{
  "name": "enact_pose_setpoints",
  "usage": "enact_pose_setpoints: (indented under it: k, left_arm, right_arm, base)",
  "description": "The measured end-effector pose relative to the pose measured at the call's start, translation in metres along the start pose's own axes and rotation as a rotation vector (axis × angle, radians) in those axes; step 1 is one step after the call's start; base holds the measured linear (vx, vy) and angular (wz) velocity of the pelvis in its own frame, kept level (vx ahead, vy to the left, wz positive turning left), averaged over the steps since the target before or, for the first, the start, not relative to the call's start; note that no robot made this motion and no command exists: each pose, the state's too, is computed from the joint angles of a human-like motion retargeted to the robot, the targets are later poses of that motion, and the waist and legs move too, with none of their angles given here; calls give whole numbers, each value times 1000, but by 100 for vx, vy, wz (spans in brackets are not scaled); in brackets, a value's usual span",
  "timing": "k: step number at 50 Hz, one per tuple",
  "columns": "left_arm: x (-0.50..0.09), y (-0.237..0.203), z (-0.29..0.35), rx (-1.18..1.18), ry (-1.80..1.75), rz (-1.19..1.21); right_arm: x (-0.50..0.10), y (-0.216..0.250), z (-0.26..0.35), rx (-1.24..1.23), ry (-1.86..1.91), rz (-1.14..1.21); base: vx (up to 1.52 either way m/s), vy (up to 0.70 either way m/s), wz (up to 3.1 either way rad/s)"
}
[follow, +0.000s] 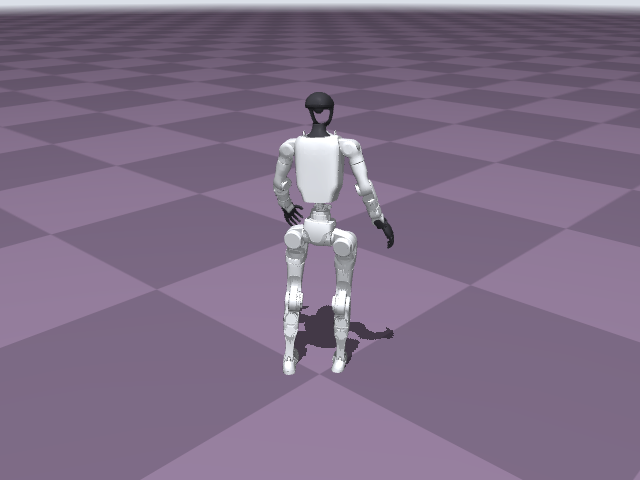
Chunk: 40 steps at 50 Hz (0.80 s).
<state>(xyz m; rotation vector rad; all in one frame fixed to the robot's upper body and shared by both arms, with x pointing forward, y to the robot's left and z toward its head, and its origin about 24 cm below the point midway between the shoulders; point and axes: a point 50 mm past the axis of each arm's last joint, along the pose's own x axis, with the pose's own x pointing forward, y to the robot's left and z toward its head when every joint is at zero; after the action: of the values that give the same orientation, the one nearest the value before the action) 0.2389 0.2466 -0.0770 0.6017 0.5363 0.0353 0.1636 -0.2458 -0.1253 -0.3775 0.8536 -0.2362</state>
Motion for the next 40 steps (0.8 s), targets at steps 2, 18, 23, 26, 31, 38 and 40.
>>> enact_pose_setpoints:
  k: [2,18,23,26,31,38,40]
  left_arm:
    - [2,2,2,52,3,-16]
    - [-9,4,-35,-97,208,57]
    - [-19,-2,-52,-87,252,15]
    - [-24,-5,-59,-100,278,13]
    - [-29,-12,-64,-132,290,29]
    - [-20,-8,-45,-163,205,71]
    - [-17,-6,-39,-165,177,83]
  right_arm:
    - [-3,2,-7,14,22,2]
    - [-14,2,-49,-6,198,12]
    - [-15,10,-46,-61,173,75]
    - [-15,12,-43,-88,153,94]
    - [-15,13,-39,-102,119,94]
    - [-10,16,-25,-91,66,93]
    - [-9,18,-20,-86,49,97]
  base:
    - [-17,32,-180]
    - [-1,1,-185]
    - [1,-26,-180]
    - [12,-9,-171]
    - [11,-2,-199]
    - [3,-6,-193]
    - [-2,1,-149]
